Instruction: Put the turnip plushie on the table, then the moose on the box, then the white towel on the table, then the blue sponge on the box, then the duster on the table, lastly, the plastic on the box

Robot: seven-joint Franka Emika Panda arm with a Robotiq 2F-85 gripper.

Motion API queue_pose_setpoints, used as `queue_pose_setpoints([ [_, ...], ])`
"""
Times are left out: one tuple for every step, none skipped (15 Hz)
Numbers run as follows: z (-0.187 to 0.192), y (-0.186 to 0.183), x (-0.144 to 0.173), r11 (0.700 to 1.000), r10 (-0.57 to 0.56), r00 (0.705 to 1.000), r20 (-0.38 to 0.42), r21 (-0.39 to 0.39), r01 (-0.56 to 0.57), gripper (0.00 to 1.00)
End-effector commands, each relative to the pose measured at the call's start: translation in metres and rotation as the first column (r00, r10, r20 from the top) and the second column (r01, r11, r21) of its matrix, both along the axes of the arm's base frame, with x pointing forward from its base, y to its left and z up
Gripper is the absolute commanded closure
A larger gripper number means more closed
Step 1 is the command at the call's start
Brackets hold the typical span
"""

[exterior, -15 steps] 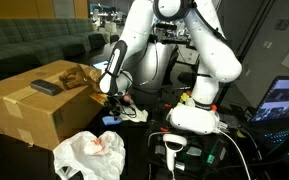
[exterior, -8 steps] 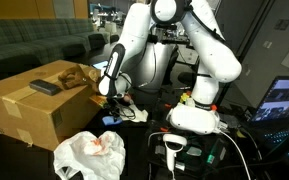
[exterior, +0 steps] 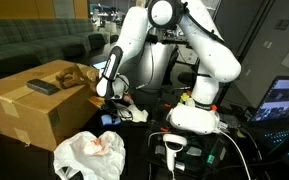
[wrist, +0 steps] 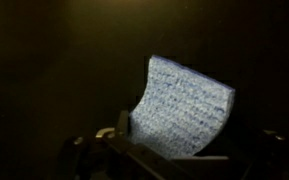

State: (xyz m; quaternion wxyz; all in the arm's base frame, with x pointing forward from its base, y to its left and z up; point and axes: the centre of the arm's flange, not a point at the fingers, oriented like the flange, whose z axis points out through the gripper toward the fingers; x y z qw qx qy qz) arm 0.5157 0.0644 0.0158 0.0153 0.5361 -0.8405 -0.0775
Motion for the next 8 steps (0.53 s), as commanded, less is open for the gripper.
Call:
queue_pose_setpoints([
  [-0.011,0.005,0.012,1.0,-0.001,1.0,-0.002,0.007,0.001,0.1],
  [-0.009,0.005,0.011,1.0,0.002,1.0,-0.001,0.007,-0.002,0.21],
  [-0.006,0.005,0.012,1.0,0.004,1.0,0.002,0.004,-0.004,0.34],
  [-0.004,0.004,0.012,1.0,0.006,1.0,0.005,0.001,-0.006,0.41],
  [0.001,0.003,0.01,1.0,0.006,1.0,0.007,-0.005,-0.006,0.48],
  [0.005,0.002,0.009,1.0,0.009,1.0,0.011,-0.009,-0.009,0.57],
  [0.009,0.002,0.007,1.0,0.011,1.0,0.01,-0.015,-0.011,0.63],
  [0.013,0.001,0.005,1.0,0.017,1.0,0.01,-0.024,-0.017,0.72],
])
